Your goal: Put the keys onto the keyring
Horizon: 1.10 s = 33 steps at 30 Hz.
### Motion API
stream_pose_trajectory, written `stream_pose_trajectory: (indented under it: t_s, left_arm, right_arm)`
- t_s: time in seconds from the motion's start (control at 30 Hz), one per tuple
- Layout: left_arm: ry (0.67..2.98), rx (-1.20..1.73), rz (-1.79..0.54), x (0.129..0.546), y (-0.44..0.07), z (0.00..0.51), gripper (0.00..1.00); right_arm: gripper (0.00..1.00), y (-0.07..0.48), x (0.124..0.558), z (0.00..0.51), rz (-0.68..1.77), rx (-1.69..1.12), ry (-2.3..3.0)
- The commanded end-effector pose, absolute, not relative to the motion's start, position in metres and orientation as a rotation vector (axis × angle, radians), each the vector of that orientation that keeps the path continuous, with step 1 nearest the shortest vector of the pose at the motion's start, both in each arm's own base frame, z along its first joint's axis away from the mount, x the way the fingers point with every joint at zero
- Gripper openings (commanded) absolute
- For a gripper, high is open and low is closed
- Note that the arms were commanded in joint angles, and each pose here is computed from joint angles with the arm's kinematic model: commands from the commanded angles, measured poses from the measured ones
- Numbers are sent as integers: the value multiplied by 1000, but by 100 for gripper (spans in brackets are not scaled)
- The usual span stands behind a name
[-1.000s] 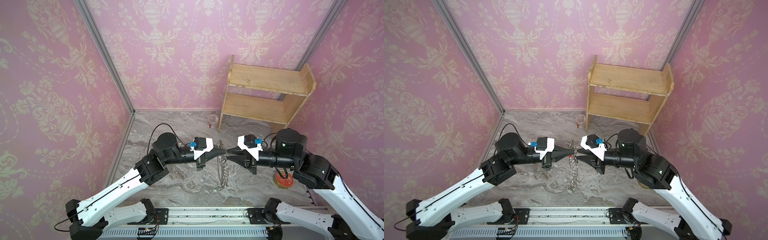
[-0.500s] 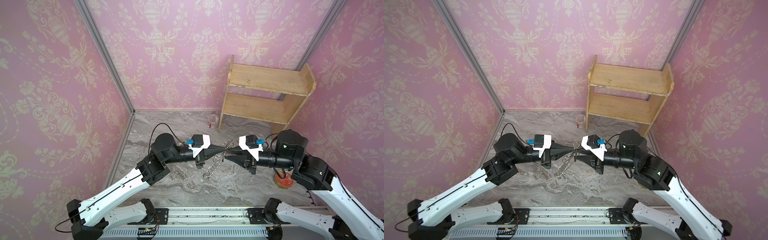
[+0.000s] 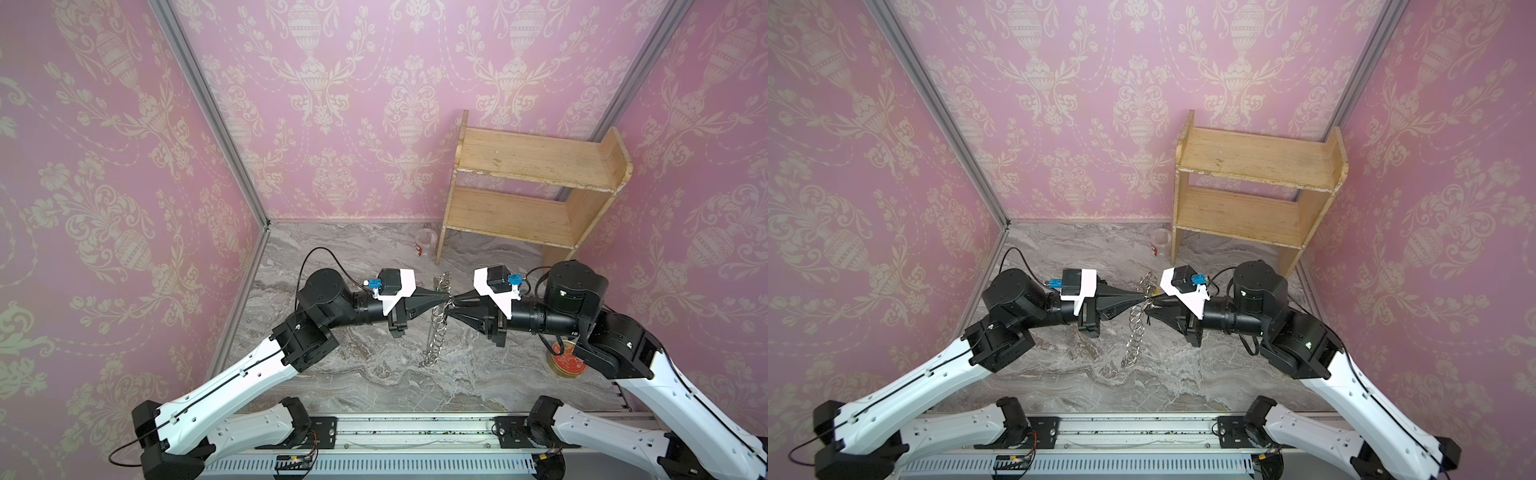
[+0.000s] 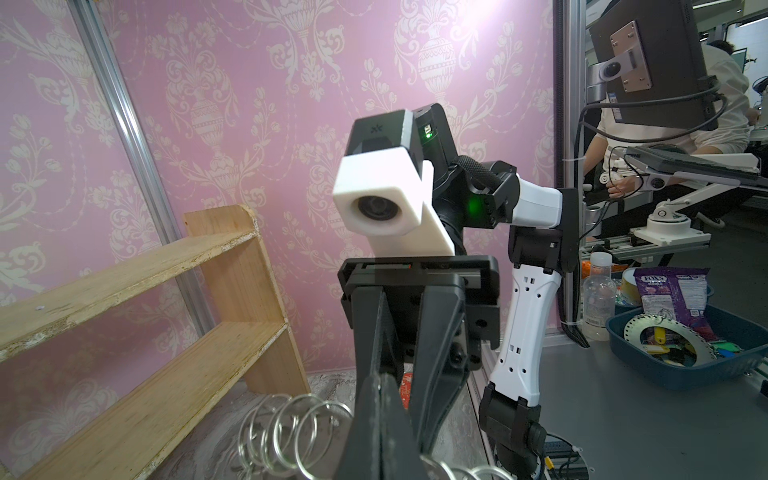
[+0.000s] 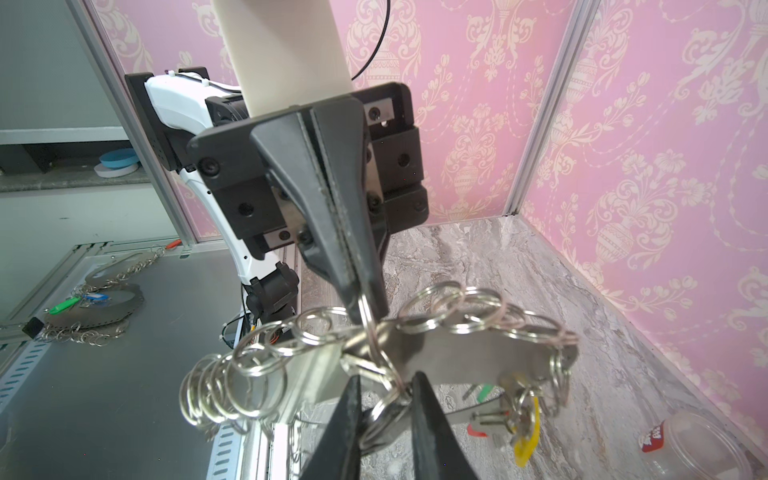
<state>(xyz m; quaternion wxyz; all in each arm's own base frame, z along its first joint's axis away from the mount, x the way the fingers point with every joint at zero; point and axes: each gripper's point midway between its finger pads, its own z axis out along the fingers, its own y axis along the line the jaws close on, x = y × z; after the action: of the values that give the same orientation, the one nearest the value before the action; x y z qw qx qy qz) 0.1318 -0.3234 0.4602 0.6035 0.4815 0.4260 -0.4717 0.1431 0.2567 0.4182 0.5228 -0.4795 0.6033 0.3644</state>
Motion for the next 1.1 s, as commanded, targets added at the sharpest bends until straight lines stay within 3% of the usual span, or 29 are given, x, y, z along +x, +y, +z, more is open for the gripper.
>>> stream_pose_trajectory:
  t_s: [0.0, 0.2, 0.73, 1.07]
  left_arm:
    - [922, 1090, -1097, 125, -313, 476, 0]
    - [928, 1082, -1084, 126, -311, 477, 0]
    - [1032, 1077, -979, 144, -310, 453, 0]
    - [1068, 1095, -1028, 145, -319, 442, 0]
  right_arm:
    - [17, 257, 143, 422, 887, -1135, 1430]
    - [0, 256, 139, 422, 886, -1153, 1429]
    - [0, 234, 129, 432, 766, -1217, 1472]
    - [0, 237, 140, 428, 715, -1232, 1508]
